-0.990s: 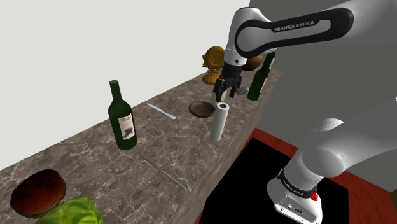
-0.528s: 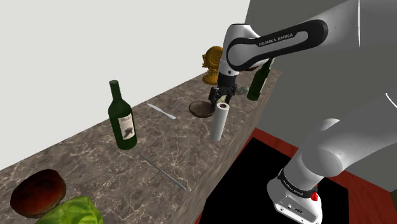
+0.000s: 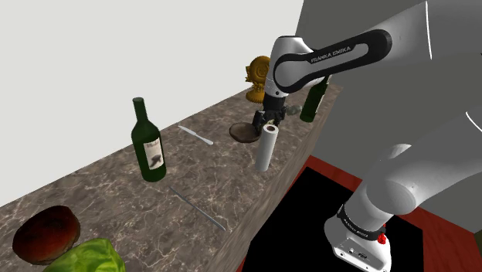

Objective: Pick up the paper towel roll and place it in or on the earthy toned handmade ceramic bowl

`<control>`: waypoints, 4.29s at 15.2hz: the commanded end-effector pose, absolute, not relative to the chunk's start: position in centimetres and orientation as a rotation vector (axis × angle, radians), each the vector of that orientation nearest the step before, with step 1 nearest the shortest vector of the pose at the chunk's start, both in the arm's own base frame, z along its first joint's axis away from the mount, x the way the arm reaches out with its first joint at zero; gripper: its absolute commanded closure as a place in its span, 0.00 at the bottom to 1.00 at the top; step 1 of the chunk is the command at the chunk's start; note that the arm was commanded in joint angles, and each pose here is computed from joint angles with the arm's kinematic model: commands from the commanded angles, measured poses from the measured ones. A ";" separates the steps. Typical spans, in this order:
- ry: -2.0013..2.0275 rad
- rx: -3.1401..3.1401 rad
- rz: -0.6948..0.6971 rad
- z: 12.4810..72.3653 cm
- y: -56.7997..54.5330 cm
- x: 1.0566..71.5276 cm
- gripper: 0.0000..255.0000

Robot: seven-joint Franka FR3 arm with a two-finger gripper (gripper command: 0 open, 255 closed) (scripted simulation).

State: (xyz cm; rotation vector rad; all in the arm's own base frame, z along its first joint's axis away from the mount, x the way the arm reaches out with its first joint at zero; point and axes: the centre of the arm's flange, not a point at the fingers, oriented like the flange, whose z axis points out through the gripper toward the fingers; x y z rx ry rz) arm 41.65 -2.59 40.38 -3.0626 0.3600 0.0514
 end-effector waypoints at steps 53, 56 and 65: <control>0.360 -3.063 0.051 59.8 -14.8 59.0 1.00; 0.360 -3.063 0.051 59.9 -15.7 60.4 1.00; 0.360 -3.063 0.051 55.1 -15.7 60.4 1.00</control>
